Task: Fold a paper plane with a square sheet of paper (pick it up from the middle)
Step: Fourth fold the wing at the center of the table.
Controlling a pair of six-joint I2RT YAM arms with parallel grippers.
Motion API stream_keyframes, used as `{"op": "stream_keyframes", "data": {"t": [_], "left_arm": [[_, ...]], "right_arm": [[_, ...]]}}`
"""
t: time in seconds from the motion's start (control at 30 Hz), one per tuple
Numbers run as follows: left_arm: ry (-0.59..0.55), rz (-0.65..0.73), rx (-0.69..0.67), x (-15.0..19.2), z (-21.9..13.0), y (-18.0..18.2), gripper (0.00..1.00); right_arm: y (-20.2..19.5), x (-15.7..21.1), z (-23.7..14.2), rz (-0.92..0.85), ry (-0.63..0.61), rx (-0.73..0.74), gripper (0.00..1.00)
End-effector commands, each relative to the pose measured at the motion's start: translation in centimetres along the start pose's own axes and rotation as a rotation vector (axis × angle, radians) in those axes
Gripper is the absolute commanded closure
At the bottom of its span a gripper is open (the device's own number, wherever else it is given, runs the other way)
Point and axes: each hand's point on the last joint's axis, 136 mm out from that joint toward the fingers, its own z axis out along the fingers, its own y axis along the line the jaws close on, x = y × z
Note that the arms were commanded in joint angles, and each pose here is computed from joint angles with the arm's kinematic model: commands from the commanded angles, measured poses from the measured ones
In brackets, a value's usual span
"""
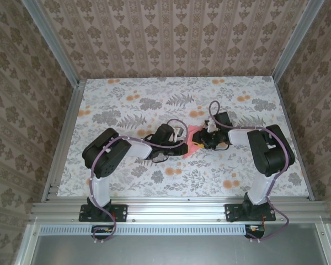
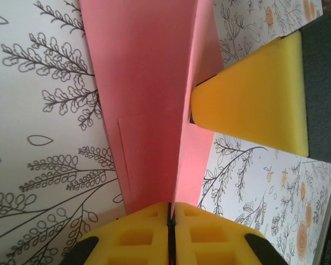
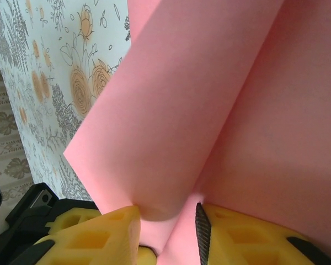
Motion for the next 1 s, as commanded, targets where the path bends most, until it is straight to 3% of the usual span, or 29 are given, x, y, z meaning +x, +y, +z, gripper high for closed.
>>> {"op": "stream_keyframes", "data": {"t": [0.0, 0.17, 0.33, 0.63, 0.97], "left_arm": [[0.021, -0.03, -0.027, 0.8, 0.0, 1.2, 0.85], [-0.012, -0.029, -0.011, -0.6, -1.3, -0.2, 0.7], [-0.051, -0.041, -0.042, -1.2, -2.8, -0.5, 0.63], [-0.159, -0.056, -0.041, -2.4, -4.4, -1.1, 0.7], [-0.163, -0.056, 0.01, -3.0, -3.5, -2.1, 0.75]], "right_arm": [[-1.4, 0.7, 0.5, 0.007, 0.033, 0.071, 0.64], [-3.0, 1.2, 0.7, 0.019, 0.052, 0.165, 0.63], [-4.8, 1.4, 0.6, 0.05, 0.06, 0.261, 0.61], [-6.8, 1.5, 0.2, 0.101, 0.062, 0.389, 0.63], [-8.6, 2.0, 0.1, 0.128, 0.084, 0.486, 0.67]]}}
